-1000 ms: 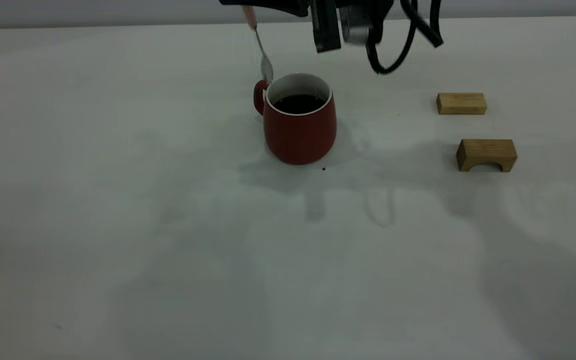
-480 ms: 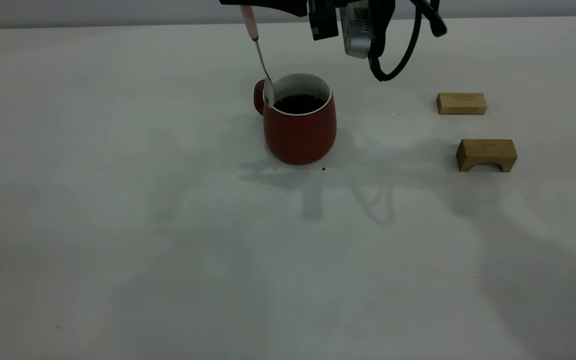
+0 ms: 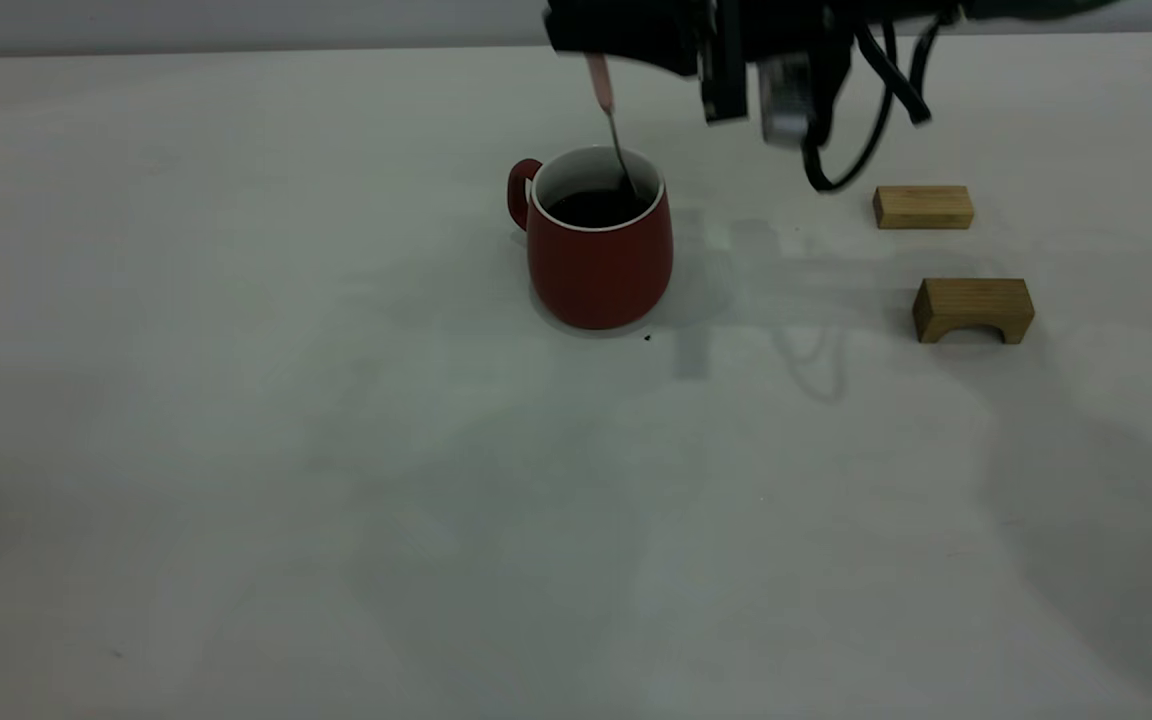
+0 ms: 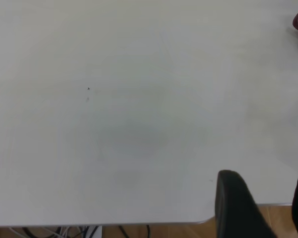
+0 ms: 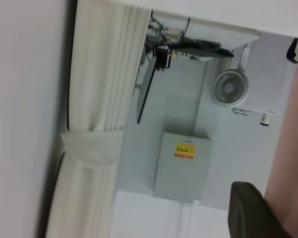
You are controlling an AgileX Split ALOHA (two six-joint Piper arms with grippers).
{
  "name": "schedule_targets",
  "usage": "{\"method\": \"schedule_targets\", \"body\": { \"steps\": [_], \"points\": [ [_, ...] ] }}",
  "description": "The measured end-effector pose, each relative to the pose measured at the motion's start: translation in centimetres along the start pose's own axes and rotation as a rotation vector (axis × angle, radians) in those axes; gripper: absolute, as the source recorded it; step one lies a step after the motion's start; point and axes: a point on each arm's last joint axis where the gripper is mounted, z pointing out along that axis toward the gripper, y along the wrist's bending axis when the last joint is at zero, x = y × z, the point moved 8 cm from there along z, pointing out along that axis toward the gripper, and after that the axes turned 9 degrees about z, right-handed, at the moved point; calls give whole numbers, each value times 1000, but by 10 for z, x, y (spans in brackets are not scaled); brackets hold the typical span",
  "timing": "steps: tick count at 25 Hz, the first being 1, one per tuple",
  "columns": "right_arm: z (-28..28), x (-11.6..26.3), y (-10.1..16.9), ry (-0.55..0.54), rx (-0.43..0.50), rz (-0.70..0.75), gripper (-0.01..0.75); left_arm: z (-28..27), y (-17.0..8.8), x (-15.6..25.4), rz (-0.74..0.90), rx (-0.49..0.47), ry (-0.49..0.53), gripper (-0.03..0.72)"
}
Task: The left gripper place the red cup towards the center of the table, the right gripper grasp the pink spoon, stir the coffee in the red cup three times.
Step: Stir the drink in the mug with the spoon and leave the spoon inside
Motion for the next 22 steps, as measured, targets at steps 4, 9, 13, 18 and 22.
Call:
{"method": "schedule_targets", "body": {
  "steps": [4, 9, 13, 18, 22],
  "points": [
    [6, -14, -6, -8, 9, 46, 136, 0, 0, 0, 0, 0, 0, 355],
    [30, -13, -3, 21, 37, 3, 136, 0, 0, 0, 0, 0, 0, 355],
    [28, -19, 11, 28, 11, -16, 136, 0, 0, 0, 0, 0, 0, 355],
    [7, -24, 12, 4, -12, 38, 136, 0, 0, 0, 0, 0, 0, 355],
    [0, -29, -7, -18, 1, 111, 136, 0, 0, 0, 0, 0, 0, 355]
  ]
}}
